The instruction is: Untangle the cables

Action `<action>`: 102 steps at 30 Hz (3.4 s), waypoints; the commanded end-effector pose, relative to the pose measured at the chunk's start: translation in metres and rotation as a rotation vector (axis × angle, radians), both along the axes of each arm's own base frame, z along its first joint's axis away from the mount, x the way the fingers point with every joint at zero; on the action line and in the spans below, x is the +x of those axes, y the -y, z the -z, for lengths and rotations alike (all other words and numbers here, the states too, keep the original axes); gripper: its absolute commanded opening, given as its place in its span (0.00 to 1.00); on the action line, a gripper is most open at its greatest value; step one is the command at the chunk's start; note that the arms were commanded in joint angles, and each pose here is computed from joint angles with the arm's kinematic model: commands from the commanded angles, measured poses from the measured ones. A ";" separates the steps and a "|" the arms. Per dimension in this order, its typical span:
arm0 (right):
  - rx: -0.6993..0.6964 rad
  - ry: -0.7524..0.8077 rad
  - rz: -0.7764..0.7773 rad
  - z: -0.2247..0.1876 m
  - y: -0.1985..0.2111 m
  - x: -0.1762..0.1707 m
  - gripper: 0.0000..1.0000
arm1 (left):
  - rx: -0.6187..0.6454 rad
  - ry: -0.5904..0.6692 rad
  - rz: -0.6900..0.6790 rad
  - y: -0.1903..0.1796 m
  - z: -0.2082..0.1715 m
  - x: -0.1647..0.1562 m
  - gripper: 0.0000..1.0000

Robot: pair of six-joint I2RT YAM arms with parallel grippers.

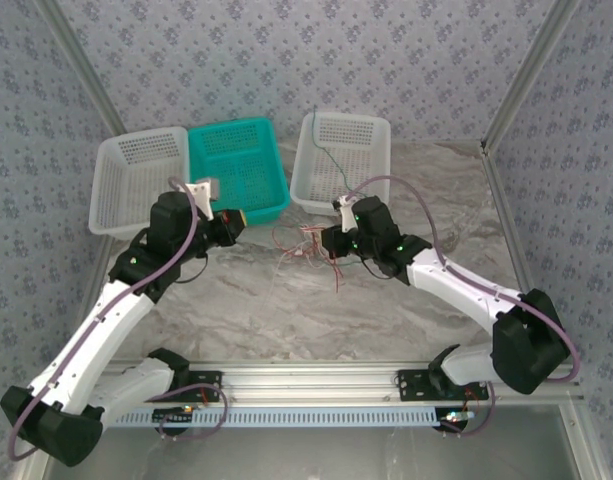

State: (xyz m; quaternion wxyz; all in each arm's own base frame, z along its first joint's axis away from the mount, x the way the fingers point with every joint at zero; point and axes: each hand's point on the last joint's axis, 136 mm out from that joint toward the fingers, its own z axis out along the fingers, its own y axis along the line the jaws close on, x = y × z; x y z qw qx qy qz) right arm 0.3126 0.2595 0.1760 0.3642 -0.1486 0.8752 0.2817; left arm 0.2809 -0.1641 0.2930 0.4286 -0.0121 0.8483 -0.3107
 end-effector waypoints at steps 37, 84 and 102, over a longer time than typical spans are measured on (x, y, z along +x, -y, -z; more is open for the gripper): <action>-0.308 -0.235 0.153 0.065 0.072 -0.032 0.74 | 0.079 0.171 -0.206 -0.073 -0.041 -0.004 0.00; -0.154 0.067 0.080 0.023 -0.122 -0.040 0.00 | 0.060 0.127 -0.484 -0.119 -0.019 -0.015 0.00; -0.156 -0.052 0.421 0.053 0.036 -0.018 0.00 | 0.020 0.108 -0.481 -0.114 -0.008 -0.008 0.00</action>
